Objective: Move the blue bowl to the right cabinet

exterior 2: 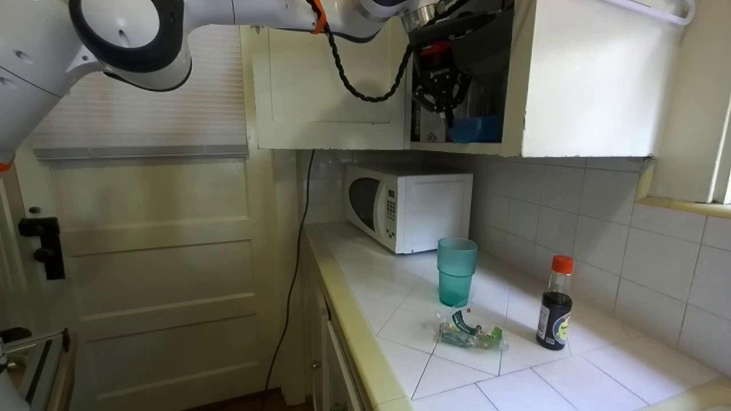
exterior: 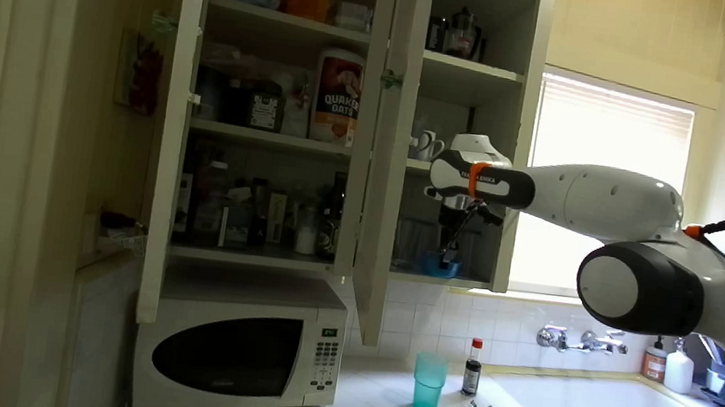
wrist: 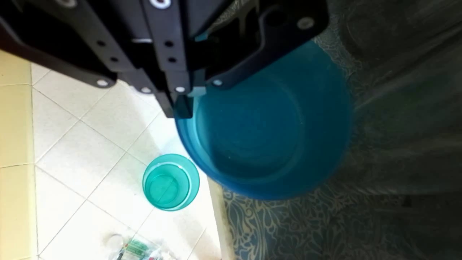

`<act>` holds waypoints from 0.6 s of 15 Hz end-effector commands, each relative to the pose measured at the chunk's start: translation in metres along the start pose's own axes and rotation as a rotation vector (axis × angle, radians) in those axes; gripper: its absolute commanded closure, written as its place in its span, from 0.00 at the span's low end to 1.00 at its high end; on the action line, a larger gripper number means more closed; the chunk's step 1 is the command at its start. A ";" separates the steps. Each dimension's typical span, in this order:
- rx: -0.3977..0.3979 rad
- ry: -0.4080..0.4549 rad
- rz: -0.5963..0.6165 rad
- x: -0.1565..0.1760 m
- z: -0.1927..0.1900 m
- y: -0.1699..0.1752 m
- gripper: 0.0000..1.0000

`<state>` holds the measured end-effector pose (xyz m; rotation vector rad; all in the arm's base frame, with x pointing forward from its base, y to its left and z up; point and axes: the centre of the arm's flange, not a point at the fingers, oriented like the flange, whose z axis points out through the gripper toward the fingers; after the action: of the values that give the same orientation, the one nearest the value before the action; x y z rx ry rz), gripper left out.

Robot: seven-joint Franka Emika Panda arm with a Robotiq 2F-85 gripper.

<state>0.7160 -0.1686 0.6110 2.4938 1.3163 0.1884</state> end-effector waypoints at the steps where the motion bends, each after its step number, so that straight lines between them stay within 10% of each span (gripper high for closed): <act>1: 0.016 0.014 -0.011 0.011 -0.005 0.028 0.99; 3: 0.022 0.019 -0.012 0.011 -0.006 0.028 0.99; 4: 0.024 0.017 -0.012 0.012 -0.006 0.028 0.71; 9: 0.019 0.013 -0.012 0.011 -0.006 0.029 0.42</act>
<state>0.7198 -0.1655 0.6118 2.4892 1.3219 0.1995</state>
